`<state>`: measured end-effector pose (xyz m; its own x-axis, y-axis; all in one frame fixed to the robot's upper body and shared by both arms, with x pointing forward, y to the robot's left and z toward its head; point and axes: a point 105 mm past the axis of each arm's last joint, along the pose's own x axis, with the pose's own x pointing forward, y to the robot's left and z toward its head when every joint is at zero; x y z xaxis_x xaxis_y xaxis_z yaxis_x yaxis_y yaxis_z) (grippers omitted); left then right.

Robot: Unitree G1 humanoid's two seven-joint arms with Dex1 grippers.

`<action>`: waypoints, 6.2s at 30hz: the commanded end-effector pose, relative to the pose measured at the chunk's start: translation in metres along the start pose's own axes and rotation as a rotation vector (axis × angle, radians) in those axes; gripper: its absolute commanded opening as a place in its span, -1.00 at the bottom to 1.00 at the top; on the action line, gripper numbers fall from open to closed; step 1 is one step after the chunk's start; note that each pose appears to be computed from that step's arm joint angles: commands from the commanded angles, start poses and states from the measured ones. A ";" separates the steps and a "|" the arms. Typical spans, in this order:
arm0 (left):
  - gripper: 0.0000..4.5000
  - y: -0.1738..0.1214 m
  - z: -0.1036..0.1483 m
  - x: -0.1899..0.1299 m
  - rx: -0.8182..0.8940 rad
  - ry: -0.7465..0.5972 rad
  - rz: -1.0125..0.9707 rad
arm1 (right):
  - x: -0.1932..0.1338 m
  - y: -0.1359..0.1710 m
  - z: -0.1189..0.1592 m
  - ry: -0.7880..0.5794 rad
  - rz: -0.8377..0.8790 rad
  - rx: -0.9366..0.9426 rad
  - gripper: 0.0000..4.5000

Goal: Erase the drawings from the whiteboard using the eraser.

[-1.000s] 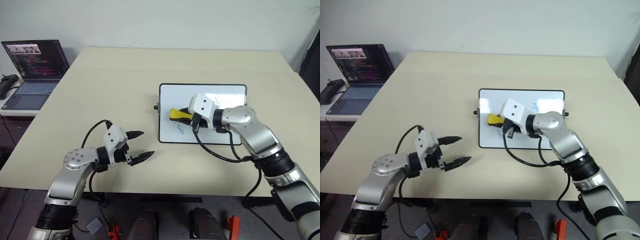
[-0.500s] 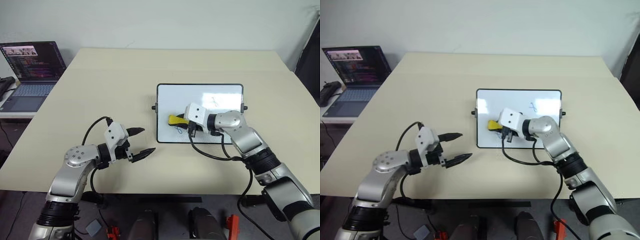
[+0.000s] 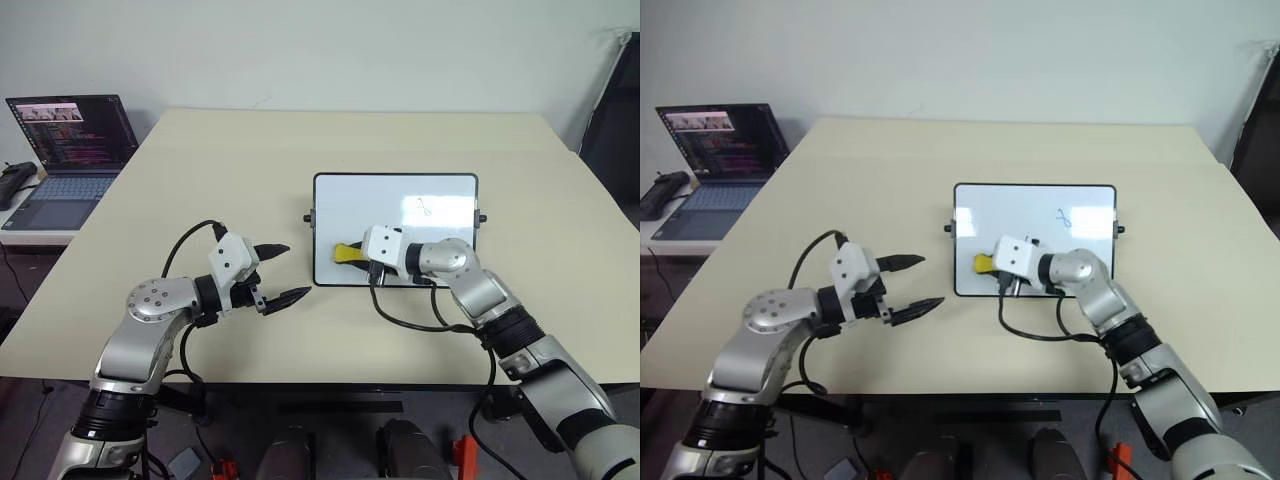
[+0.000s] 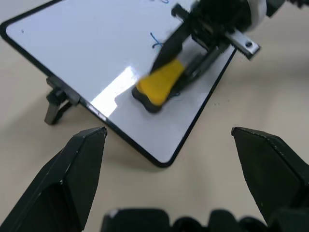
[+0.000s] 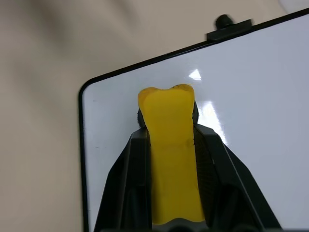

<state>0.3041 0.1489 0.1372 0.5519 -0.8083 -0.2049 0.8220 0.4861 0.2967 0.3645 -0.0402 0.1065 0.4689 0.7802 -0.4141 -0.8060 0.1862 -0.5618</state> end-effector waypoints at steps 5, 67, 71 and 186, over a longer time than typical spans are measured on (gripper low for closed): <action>1.00 0.003 0.011 0.001 0.043 -0.022 -0.004 | -0.003 0.031 -0.044 0.150 0.089 0.081 -0.62; 1.00 0.029 0.054 -0.007 0.119 -0.013 -0.048 | -0.235 -0.056 -0.011 0.129 -0.216 0.234 -0.62; 1.00 0.031 0.057 -0.006 0.135 -0.018 -0.038 | -0.235 -0.058 -0.010 0.128 -0.227 0.225 -0.62; 1.00 0.027 0.056 0.006 0.132 -0.048 -0.052 | -0.064 -0.018 0.001 -0.100 -0.057 0.191 -0.62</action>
<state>0.3221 0.1357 0.1810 0.4883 -0.8478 -0.2067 0.8442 0.3989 0.3580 0.3523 -0.0875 0.1126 0.4880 0.7946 -0.3613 -0.8491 0.3361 -0.4075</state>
